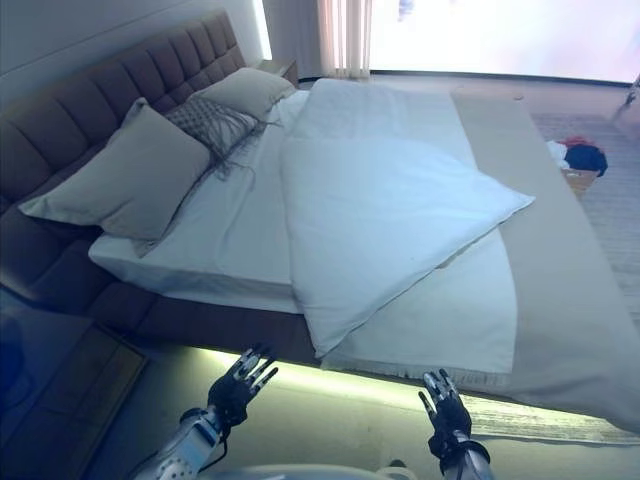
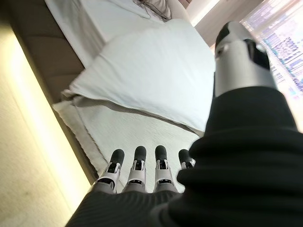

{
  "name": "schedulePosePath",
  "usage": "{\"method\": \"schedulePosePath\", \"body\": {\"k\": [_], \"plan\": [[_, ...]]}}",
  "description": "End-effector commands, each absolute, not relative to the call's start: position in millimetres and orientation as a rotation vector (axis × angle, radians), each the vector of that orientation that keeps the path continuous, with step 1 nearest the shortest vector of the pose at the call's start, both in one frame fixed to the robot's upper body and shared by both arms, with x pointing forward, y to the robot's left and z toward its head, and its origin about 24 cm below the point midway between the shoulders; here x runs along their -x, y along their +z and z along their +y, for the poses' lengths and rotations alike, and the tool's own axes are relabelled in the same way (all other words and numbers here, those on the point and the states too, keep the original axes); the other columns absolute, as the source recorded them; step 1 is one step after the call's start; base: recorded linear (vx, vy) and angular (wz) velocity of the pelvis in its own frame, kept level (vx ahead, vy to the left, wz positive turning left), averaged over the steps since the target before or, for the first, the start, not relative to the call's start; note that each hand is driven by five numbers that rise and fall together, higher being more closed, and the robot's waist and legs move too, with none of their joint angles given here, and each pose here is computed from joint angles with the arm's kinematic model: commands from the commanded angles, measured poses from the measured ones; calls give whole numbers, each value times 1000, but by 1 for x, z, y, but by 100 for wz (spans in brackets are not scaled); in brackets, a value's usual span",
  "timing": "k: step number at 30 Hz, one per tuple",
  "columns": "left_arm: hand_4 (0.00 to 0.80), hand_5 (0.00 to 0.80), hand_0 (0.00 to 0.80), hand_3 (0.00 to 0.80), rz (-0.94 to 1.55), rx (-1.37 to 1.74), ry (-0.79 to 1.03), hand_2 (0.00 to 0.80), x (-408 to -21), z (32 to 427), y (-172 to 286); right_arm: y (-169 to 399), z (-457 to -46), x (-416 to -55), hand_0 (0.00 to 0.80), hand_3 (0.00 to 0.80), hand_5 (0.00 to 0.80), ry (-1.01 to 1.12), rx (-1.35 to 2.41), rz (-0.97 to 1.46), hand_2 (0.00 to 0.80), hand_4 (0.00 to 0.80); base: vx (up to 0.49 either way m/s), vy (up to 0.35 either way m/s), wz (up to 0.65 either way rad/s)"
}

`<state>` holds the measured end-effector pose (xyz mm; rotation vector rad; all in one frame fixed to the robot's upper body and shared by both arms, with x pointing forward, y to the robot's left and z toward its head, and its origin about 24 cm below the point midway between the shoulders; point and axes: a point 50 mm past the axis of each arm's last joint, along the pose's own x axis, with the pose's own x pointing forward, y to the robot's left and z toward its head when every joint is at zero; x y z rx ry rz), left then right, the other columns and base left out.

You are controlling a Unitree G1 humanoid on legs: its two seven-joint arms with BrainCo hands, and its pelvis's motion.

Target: Make the bed neatly

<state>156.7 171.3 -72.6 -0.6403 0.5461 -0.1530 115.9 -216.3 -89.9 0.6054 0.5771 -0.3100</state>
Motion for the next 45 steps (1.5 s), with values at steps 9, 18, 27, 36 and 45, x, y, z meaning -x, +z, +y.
{"method": "schedulePosePath", "body": {"k": [9, 18, 27, 36, 45], "plan": [[0, 0, 0, 0, 448, 578, -205, 0, -189, 188, -48, -71, -216, -140, 0, 0, 0, -315, -678, 360, 0, 0, 221, -15, 21], [0, 0, 0, 0, 453, 582, -141, 0, -176, 201, -49, -76, -212, -137, 0, 0, 0, -252, -664, 444, 0, 0, 344, -259, -1], [0, 0, 0, 0, 461, 650, -56, 0, -155, 201, -61, -75, -218, -143, 0, 0, 0, -164, -621, 494, 0, 0, 316, -357, 4], [0, 0, 0, 0, 530, 640, -168, 0, -175, 174, -69, -74, -215, -156, 0, 0, 0, -253, -649, 474, 0, 0, 193, -147, 9], [0, 0, 0, 0, 535, 676, -160, 0, -176, 163, -71, -75, -199, -148, 0, 0, 0, -150, -627, 494, 0, 0, 293, 72, -8]]}}
